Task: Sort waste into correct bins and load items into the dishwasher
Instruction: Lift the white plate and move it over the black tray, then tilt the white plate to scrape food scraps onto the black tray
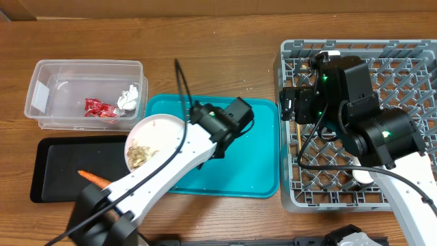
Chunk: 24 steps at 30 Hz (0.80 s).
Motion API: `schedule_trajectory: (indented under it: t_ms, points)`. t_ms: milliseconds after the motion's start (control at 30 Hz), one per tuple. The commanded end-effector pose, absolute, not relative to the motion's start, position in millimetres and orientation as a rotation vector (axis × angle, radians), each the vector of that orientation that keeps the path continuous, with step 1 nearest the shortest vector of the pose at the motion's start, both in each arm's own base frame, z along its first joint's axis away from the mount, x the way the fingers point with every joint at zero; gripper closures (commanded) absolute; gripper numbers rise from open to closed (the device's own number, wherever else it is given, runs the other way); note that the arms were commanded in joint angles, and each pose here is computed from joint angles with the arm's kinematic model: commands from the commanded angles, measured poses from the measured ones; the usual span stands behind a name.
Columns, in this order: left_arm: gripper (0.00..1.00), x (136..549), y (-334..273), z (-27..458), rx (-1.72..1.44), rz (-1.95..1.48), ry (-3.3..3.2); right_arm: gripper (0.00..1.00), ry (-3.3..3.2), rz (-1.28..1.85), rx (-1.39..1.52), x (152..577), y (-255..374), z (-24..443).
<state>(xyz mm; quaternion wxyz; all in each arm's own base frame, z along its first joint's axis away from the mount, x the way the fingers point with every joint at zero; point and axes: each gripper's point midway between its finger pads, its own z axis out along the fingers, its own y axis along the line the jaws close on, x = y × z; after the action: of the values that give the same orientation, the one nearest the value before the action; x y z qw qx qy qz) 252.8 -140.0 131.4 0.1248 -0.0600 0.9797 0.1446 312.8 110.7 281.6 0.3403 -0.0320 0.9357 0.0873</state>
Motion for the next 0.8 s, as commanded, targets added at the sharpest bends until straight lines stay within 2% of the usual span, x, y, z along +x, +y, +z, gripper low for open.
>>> schedule_trajectory:
  t_ms: [0, 333, 767]
  points:
    - [0.96, 265, -117, 164, -0.429, 0.365, 2.716, 0.00, 2.406, 0.244, -0.083, 314, 113, 292]
    - [0.95, 286, -37, 183, -0.788, 0.351, 2.619, 0.00, 2.406, 0.244, -0.083, 314, 113, 292]
    - [0.96, 328, 30, 157, -0.825, 0.291, 2.558, 0.00, 2.406, 0.243, -0.083, 314, 113, 292]
